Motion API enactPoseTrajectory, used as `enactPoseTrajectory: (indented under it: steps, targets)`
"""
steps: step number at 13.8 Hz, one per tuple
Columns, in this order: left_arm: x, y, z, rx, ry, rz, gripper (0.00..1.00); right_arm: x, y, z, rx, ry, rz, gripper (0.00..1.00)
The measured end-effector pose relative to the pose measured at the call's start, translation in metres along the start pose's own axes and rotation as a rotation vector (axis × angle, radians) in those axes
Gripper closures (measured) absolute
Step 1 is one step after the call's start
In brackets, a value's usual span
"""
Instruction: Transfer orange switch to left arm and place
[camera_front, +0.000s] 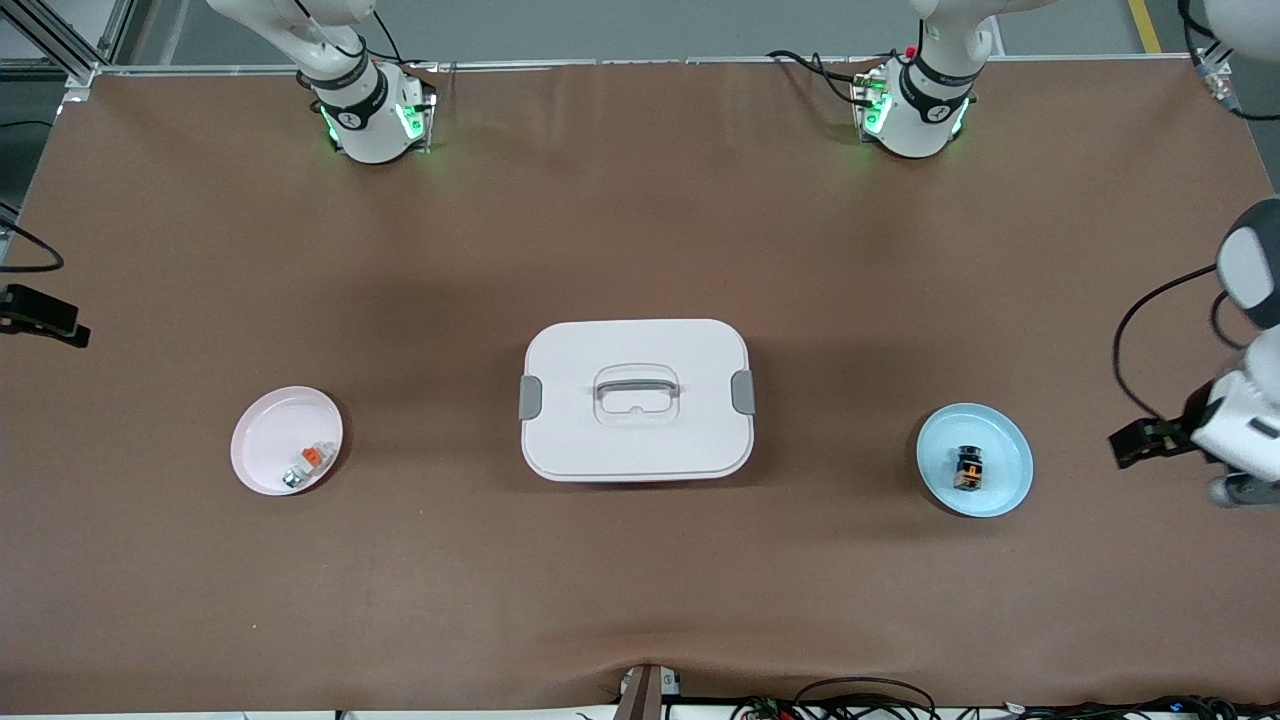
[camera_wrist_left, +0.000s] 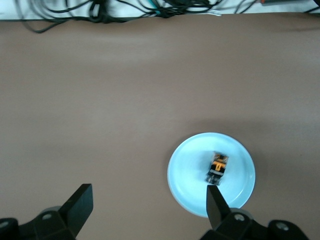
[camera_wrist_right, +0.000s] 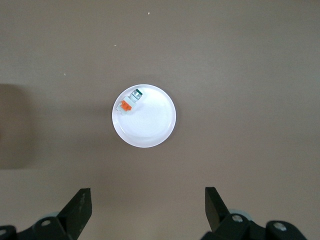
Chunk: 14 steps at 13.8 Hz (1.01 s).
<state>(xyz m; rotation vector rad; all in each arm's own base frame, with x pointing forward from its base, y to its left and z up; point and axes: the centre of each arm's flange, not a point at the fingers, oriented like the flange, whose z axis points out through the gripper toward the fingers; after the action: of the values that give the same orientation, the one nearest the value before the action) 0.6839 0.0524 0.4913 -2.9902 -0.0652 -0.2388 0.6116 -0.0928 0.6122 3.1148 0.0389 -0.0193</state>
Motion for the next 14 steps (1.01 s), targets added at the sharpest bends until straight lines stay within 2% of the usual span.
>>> enactPoseTrajectory:
  steps: [4, 7, 10, 14]
  targets:
    - [-0.015, -0.010, -0.066, 0.014, 0.007, -0.018, 0.00, -0.012, -0.009, -0.014, 0.007, -0.016, 0.020, 0.00]
    - [-0.031, -0.006, -0.104, 0.003, -0.006, -0.021, 0.00, -0.023, -0.018, -0.035, 0.001, 0.012, 0.011, 0.00]
    - [-0.049, -0.004, -0.133, -0.021, -0.033, -0.032, 0.00, -0.030, -0.016, -0.045, 0.000, 0.023, 0.016, 0.00]
    - [-0.062, -0.001, -0.158, -0.069, -0.037, -0.041, 0.00, -0.030, -0.014, -0.040, 0.001, 0.012, 0.020, 0.00]
